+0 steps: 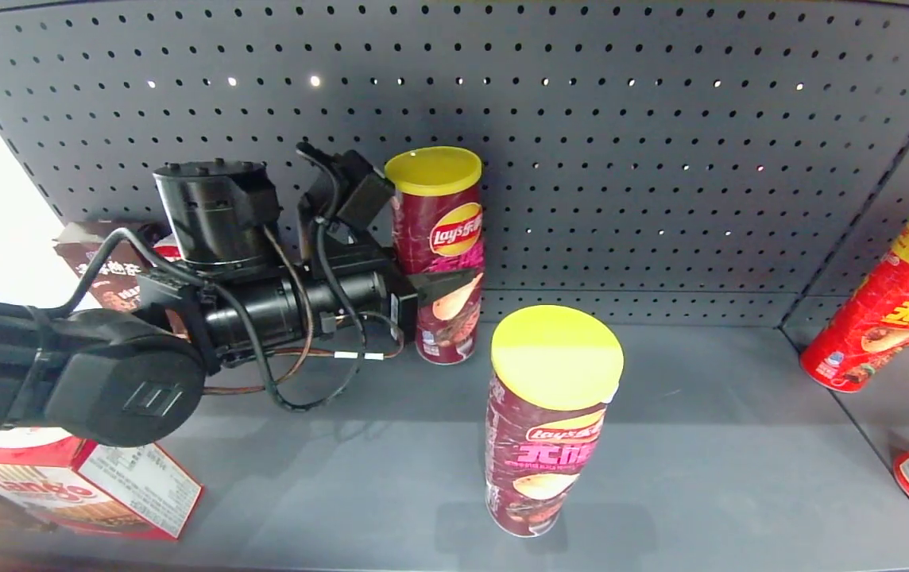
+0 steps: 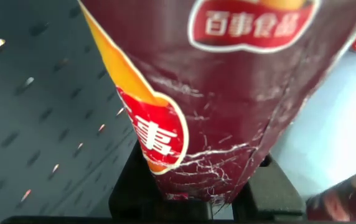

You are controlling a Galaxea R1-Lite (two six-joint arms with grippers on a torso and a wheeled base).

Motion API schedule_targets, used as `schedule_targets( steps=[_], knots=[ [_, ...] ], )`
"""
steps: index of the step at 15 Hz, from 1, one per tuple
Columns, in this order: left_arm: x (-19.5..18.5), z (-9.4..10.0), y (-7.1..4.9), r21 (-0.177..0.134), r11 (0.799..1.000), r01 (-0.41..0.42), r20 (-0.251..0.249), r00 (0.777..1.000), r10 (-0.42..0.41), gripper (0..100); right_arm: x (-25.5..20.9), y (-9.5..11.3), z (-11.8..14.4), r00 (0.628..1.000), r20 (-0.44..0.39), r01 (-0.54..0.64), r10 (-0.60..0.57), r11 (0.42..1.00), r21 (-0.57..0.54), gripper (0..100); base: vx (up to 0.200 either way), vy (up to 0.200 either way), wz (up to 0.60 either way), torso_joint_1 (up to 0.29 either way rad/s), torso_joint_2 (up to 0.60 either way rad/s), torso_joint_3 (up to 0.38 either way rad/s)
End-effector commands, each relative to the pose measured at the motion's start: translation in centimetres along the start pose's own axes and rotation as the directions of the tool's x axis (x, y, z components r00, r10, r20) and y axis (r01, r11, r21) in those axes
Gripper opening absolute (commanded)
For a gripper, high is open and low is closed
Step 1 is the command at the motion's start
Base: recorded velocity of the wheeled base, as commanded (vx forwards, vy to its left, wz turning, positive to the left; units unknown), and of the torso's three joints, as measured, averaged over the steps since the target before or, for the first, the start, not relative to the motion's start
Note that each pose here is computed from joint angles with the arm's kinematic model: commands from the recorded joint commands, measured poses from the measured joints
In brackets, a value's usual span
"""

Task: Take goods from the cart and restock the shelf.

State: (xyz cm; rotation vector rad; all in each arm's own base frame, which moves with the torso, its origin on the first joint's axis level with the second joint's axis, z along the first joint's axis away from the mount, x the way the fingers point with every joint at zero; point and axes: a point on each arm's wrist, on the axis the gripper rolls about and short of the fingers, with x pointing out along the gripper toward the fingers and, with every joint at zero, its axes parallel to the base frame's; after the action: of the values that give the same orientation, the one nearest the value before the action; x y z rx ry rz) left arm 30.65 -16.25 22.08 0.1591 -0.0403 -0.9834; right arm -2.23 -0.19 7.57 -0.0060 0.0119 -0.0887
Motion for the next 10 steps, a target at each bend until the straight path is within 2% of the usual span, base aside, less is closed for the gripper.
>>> schedule_targets(
  steps=[1,5,10],
  knots=[
    [1.7,-1.0,0.7,-0.009,1.0,0.027,-0.008,1.0,-0.027,0,0.0,0.0,0.0,1.0,-0.002,0.0,0.0,1.0,-0.001,100,0.0,0.0,0.0,0.0,0.0,0.0],
    [3.3,-1.9,1.3,-0.004,1.0,0.031,-0.011,0.999,-0.031,0,0.0,0.0,0.0,1.0,-0.002,0.0,0.0,1.0,-0.001,100,0.0,0.0,0.0,0.0,0.0,0.0],
    [4.3,-3.1,1.3,-0.016,0.999,0.044,-0.033,0.998,-0.045,0,0.0,0.0,0.0,1.0,-0.002,0.0,0.0,1.0,-0.001,100,0.0,0.0,0.0,0.0,0.0,0.0]
  ],
)
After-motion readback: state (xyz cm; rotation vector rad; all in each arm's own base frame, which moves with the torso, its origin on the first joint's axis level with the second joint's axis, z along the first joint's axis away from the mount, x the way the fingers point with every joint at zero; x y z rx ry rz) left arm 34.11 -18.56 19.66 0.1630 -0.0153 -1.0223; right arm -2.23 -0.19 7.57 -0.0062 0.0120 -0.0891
